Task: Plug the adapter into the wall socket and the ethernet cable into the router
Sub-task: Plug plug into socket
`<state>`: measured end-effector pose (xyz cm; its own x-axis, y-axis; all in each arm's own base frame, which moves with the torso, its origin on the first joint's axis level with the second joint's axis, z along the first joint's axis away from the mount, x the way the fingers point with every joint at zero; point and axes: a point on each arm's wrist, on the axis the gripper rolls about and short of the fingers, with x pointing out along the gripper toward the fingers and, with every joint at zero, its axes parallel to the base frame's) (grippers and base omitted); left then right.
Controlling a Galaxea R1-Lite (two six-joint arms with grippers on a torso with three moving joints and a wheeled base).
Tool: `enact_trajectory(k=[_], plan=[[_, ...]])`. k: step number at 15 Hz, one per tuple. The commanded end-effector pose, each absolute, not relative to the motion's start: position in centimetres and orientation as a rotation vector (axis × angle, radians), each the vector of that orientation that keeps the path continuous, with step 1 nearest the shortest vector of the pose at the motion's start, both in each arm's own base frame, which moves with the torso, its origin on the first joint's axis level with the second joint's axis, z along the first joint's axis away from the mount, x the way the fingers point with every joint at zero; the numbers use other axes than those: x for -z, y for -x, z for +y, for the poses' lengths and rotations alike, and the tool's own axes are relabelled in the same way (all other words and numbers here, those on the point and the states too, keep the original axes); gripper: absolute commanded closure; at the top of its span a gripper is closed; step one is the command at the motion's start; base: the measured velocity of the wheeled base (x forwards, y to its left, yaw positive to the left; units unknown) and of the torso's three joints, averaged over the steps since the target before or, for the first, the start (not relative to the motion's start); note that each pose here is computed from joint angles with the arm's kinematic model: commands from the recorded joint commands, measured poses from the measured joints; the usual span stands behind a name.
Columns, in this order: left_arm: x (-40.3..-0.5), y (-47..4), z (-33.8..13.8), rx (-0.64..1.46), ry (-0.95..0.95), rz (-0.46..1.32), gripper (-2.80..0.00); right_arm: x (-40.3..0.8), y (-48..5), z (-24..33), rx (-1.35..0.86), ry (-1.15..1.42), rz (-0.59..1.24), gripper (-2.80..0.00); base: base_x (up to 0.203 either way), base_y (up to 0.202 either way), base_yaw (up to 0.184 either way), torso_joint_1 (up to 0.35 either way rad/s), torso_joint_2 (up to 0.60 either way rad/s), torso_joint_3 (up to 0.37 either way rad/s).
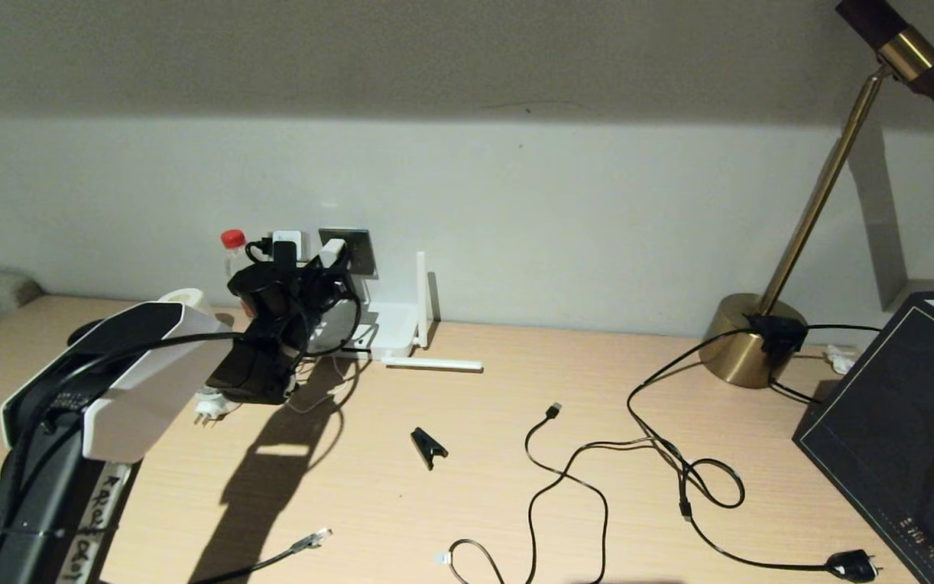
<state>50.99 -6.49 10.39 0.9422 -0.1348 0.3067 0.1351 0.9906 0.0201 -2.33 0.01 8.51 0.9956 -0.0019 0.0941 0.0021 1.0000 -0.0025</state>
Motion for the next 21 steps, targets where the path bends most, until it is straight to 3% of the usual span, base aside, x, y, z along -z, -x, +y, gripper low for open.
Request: enact_trajectory(k=[1, 21], plan=[[-10.1, -51.2, -6.5, 0.137, 0.002, -0.318, 0.00, -7.5, 2.0, 0.0, 0.002, 0.002, -0.058, 0.00, 0.000, 0.000, 0.000, 0.000, 0.00, 0.000], [-9.4, -52.3, -6.6, 0.137, 0.001, -0.312, 0.00, -7.5, 2.0, 0.0, 0.003, 0.003, -0.058, 0.00, 0.000, 0.000, 0.000, 0.000, 0.00, 0.000]])
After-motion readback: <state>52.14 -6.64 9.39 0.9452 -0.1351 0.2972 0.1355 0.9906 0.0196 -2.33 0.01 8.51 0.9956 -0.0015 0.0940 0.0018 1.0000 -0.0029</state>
